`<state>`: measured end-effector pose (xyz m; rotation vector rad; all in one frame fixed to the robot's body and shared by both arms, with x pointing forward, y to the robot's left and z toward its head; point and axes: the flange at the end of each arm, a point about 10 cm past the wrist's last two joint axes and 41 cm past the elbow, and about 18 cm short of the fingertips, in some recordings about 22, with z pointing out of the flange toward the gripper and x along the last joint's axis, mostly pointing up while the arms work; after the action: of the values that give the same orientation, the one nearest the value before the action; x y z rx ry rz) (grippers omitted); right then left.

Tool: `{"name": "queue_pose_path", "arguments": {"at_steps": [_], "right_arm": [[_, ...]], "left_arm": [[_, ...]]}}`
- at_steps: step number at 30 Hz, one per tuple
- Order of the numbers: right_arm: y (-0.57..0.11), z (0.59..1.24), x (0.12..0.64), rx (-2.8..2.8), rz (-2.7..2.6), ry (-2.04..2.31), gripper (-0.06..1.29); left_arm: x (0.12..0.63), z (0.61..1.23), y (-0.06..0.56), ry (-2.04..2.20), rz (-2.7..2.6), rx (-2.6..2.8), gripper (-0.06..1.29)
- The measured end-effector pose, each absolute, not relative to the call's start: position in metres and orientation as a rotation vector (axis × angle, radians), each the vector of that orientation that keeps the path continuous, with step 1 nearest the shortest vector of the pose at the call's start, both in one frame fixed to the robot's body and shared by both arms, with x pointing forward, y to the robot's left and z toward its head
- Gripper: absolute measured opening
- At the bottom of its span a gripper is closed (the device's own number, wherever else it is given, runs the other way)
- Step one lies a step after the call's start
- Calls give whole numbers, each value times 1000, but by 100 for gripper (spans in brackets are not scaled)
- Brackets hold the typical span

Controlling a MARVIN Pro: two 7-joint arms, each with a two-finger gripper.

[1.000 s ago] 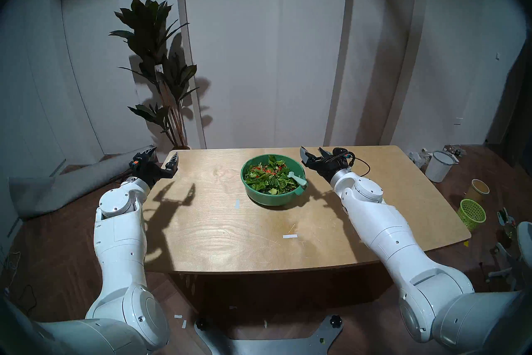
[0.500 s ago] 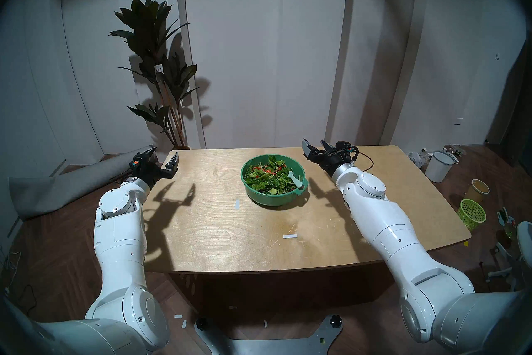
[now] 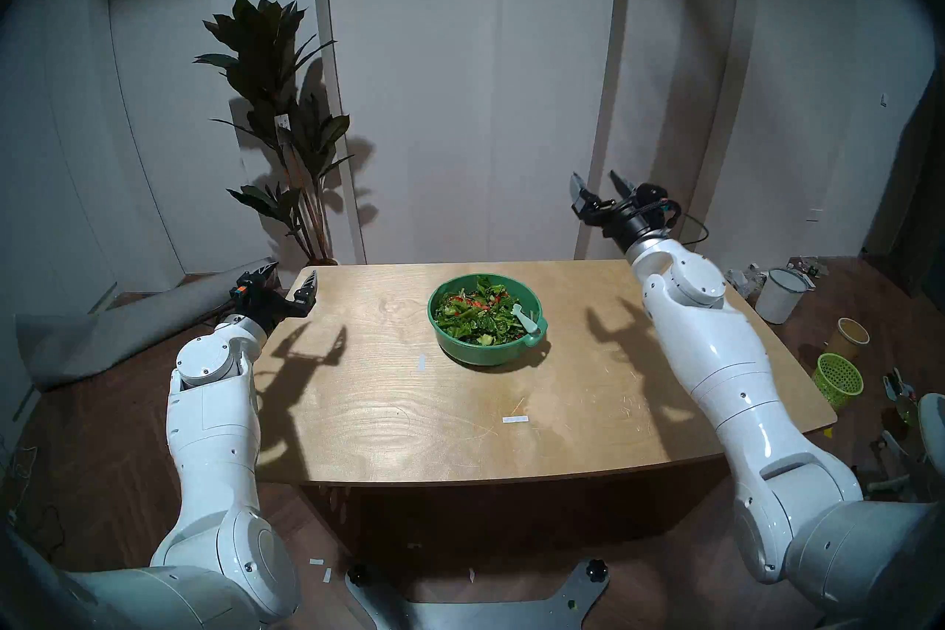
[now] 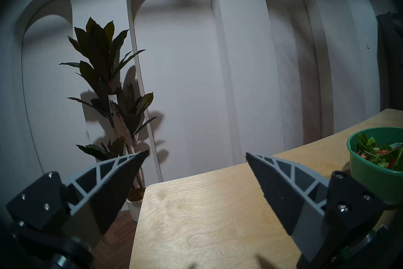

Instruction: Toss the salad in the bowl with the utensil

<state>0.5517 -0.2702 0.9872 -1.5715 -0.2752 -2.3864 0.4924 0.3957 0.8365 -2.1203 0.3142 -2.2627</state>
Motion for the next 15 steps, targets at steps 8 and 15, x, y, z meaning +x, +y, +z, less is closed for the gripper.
{"name": "queue_pose_path", "arguments": {"at_steps": [8,15], "right_arm": [[-341,1037,523,-1532,-2698,-368,125],[-389,1028,499,-1633,-2795,-336,125]], "left_arm": [[492,836,396,314,-2262,-2122,123],[493,836,396,315,-2262,-2122,123]]}}
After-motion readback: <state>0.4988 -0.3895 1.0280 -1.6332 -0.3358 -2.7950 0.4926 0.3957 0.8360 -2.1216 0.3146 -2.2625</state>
